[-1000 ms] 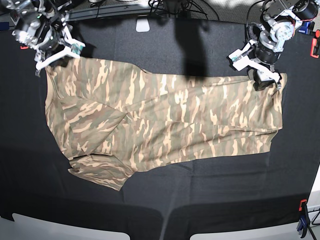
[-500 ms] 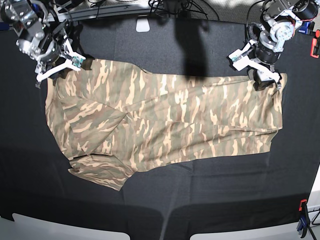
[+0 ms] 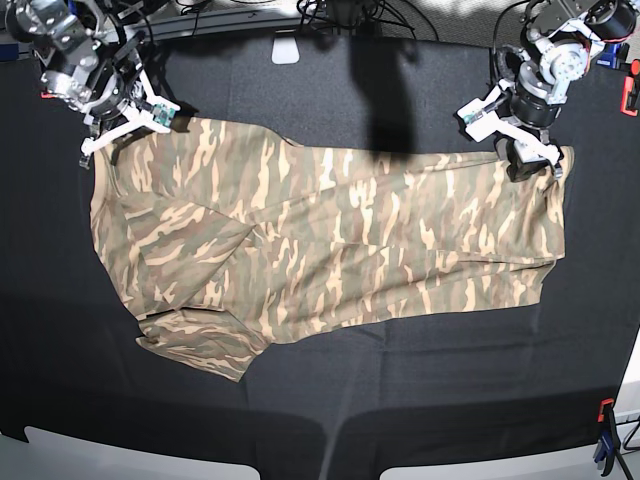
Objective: Layout the t-shirt on the table in an organized manner, then fold the t-shirt properly
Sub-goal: 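Hold the shirt's edge with both grippers and stretch it taut, then release the shirt and lift both grippers away from it, then reach both grippers to the shirt's hem edge and grasp it, then lift the hem with both grippers and fold it over toward the collar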
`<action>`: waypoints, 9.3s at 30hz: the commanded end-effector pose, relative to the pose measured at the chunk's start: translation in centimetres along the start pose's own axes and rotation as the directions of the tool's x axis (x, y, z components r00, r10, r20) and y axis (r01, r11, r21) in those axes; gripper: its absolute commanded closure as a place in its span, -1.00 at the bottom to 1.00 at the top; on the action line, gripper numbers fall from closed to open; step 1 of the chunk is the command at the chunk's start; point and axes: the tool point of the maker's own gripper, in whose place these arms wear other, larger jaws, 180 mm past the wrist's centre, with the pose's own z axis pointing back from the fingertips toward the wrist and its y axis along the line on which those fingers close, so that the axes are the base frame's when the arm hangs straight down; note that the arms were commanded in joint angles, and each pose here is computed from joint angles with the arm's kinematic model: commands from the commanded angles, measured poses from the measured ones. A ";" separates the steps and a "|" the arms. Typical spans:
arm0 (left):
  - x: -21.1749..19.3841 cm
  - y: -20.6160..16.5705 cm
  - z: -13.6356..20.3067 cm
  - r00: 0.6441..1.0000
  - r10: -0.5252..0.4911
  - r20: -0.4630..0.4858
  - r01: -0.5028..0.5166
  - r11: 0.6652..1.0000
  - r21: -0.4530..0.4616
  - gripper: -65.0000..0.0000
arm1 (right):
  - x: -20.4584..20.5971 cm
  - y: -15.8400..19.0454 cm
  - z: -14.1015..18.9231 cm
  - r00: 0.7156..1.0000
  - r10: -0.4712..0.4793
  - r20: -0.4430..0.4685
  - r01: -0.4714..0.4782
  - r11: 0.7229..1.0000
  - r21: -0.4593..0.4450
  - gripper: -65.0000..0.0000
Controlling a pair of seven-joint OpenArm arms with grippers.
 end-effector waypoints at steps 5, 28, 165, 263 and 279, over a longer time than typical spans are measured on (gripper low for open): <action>-1.1 0.7 0.1 0.999 -0.013 -0.043 0.014 1.000 0.017 0.51 | -2.6 -2.8 0.5 0.991 -0.024 -0.132 0.008 0.993 -0.122 1.00; -2.1 0.9 3.2 0.990 -0.092 -0.110 0.110 0.980 0.167 1.00 | -4.7 -4.8 1.3 0.974 0.006 -0.227 -0.055 0.977 -0.208 1.00; -0.7 17.9 -12.6 0.031 0.973 -0.230 -0.868 -0.088 -0.488 1.00 | 13.6 -25.3 1.9 0.424 -0.706 0.568 0.869 0.494 -0.035 0.37; 4.1 17.4 -9.2 0.421 0.905 -0.057 -0.802 0.343 -0.488 1.00 | 18.8 -22.3 4.8 0.346 -0.755 0.557 0.599 0.634 0.489 1.00; 3.8 13.6 -2.2 0.675 0.738 0.001 -0.696 0.636 -0.333 1.00 | 8.7 -14.5 8.4 0.412 -0.738 0.534 0.720 0.623 0.306 1.00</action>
